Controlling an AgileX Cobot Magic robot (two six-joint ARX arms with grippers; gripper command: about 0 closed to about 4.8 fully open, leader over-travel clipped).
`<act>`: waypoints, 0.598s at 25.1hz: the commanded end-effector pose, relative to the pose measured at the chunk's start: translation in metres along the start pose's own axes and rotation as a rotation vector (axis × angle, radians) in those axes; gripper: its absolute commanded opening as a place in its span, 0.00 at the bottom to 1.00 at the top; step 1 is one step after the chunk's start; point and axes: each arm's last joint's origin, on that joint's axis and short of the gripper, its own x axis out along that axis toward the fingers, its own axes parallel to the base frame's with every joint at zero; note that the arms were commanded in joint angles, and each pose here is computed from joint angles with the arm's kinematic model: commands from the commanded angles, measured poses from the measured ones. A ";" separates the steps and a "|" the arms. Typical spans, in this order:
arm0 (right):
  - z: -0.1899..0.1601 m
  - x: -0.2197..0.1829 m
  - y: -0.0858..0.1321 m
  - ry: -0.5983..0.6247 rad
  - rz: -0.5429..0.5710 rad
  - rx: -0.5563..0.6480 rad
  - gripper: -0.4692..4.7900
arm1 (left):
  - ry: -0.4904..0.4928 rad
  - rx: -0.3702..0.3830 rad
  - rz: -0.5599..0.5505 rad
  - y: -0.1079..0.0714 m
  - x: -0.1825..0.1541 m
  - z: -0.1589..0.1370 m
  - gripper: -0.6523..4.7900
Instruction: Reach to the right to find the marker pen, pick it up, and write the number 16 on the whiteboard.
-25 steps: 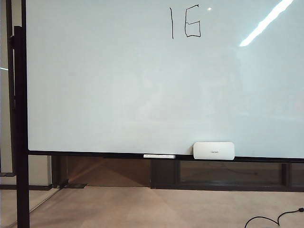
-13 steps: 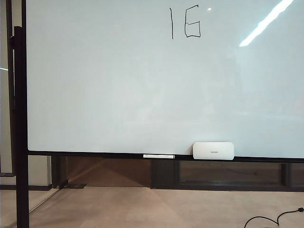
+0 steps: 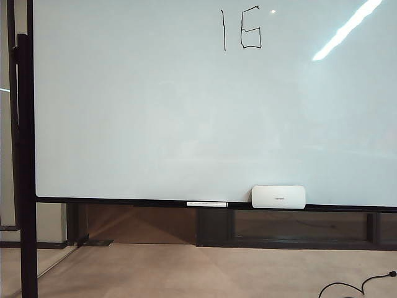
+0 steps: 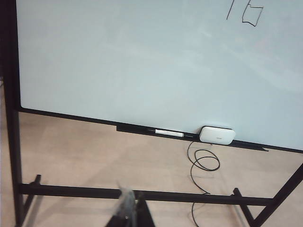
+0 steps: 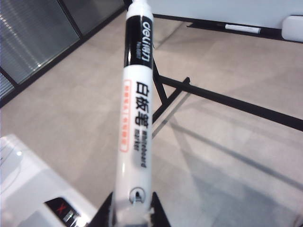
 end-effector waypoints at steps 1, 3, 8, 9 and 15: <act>0.008 0.015 -0.004 -0.125 0.010 -0.032 0.09 | -0.028 -0.018 0.015 0.009 0.014 -0.008 0.13; 0.014 0.018 -0.007 -0.209 -0.048 -0.033 0.09 | -0.041 -0.026 0.035 0.015 0.022 -0.015 0.13; 0.012 0.048 -0.023 -0.352 -0.051 -0.026 0.09 | -0.093 -0.035 0.062 0.028 0.040 -0.031 0.17; 0.010 0.052 -0.026 -0.363 -0.060 -0.025 0.09 | -0.091 -0.043 0.079 0.030 0.042 -0.033 0.17; -0.004 0.074 -0.043 -0.418 -0.176 0.015 0.09 | -0.143 -0.032 0.127 0.039 0.052 -0.044 0.17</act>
